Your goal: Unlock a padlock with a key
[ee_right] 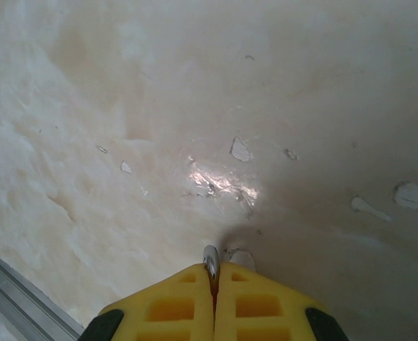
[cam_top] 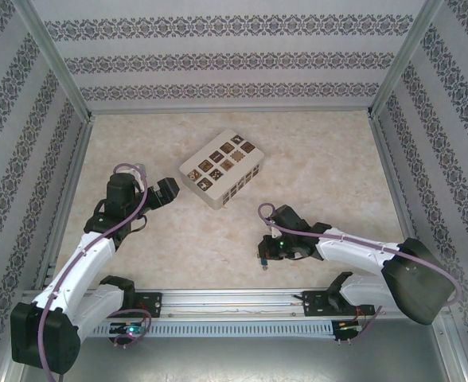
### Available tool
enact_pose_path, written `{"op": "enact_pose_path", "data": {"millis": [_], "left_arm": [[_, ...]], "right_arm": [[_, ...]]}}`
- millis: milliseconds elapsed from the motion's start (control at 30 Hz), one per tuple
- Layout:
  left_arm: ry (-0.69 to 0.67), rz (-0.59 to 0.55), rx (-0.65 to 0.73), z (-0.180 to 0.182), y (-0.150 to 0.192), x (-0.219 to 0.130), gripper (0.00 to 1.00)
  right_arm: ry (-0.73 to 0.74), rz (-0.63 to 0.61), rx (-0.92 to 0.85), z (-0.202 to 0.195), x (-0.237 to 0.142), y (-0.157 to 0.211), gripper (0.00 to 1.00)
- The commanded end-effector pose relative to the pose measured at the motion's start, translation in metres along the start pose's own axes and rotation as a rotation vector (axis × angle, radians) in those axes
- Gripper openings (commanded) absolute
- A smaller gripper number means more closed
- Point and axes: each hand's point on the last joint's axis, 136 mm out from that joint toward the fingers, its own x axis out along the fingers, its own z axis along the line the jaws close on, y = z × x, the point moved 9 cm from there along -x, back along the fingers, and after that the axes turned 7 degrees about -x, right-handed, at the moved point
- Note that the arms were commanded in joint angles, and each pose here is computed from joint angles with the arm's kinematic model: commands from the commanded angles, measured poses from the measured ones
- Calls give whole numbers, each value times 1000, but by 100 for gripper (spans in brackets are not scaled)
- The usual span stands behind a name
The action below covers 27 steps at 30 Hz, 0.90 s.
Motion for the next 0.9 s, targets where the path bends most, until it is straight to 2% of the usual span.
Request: {"op": "enact_pose_path", "data": {"millis": [0, 100, 400, 533, 867], "left_arm": [[-8, 8, -21, 4, 1, -3, 99], [-7, 5, -22, 4, 0, -3, 99], [-6, 10, -21, 5, 0, -4, 99], [-2, 7, -15, 3, -1, -5, 99], [-15, -38, 8, -1, -11, -10, 99]], "right_arm": [[21, 8, 16, -7, 2, 4, 3], [39, 8, 11, -9, 2, 4, 4], [60, -10, 18, -12, -1, 3, 20], [77, -30, 13, -12, -8, 2, 24], [98, -191, -33, -7, -48, -14, 34]]}}
